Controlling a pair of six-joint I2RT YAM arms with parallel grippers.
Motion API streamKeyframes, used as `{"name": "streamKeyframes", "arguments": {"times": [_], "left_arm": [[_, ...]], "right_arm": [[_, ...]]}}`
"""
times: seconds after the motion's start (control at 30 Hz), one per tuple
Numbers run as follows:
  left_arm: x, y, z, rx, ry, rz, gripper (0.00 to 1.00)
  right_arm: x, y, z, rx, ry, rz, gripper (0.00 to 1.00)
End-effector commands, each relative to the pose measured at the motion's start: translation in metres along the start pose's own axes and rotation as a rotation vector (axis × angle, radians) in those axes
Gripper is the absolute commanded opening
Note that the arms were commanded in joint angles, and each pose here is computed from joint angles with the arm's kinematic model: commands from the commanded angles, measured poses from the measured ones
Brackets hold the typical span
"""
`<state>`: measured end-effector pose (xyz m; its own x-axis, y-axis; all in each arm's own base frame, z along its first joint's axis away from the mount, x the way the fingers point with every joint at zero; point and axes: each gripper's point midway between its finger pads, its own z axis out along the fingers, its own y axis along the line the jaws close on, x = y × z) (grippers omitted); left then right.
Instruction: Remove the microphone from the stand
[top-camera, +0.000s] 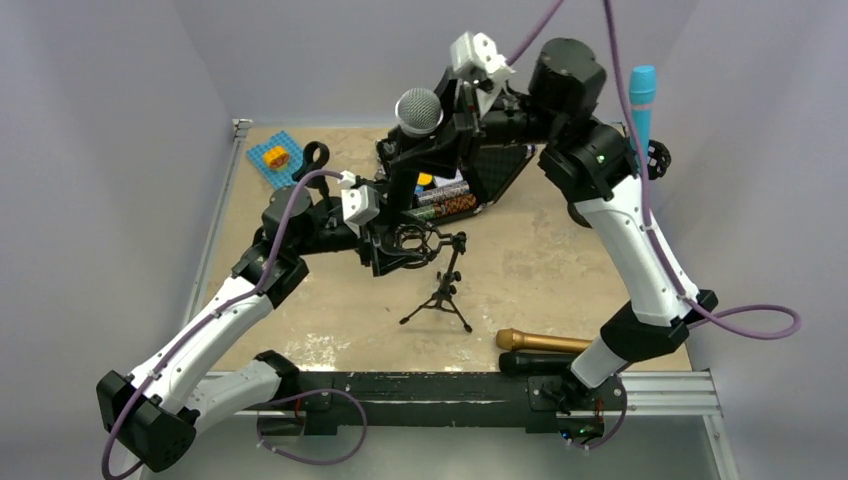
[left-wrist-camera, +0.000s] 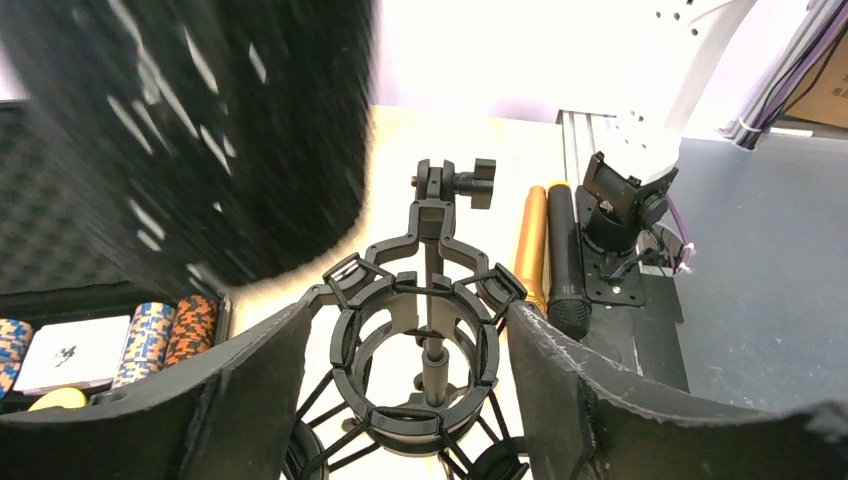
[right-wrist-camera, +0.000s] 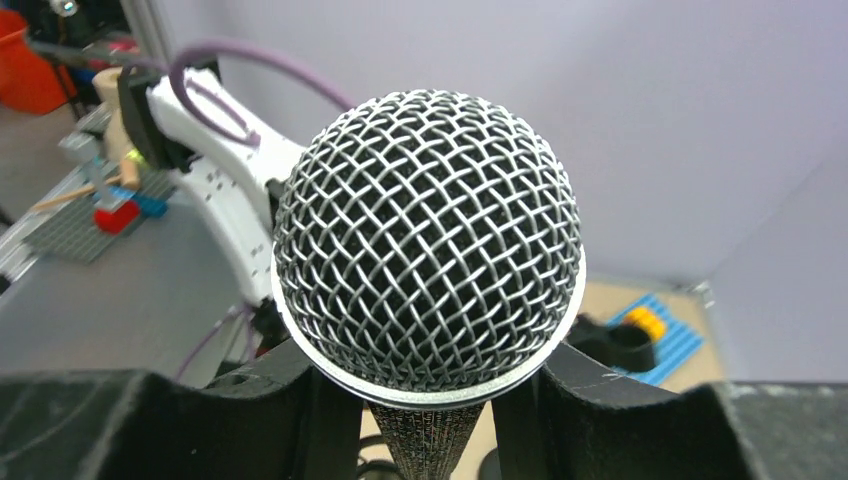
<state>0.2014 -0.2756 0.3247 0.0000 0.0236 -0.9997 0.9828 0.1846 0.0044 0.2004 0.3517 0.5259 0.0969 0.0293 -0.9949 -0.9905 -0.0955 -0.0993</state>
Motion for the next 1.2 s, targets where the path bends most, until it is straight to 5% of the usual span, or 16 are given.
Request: {"name": "streamKeyframes", "arguments": {"times": [0.0,0.2,0.53,0.8,1.17], "left_arm": [[0.006,0.004,-0.006,-0.053,0.065,-0.024,0.79],[-0.048,0.001,-0.019,-0.072,0.053,0.111,0.84],[-0.087,-0.013,-0.029,-0.043,0.024,0.173,0.85],[-0.119,-0.02,-0.01,0.083,-0.054,0.109,0.83],[-0.158,-0.002,-0.004,0.027,-0.094,0.212,0.82]], "right_arm": [[-0.076,0.012,-0.02,0.084,-0.155,-0.154,0.0],[-0.067,0.003,-0.054,0.276,-0.099,-0.176,0.0],[0.037,-0.012,-0.164,0.637,0.238,-0.163,0.0],[0.076,0.036,-0.173,0.563,0.247,-0.081,0.0],[0.28,0.048,-0.261,0.492,1.018,-0.009,0.0]]}}
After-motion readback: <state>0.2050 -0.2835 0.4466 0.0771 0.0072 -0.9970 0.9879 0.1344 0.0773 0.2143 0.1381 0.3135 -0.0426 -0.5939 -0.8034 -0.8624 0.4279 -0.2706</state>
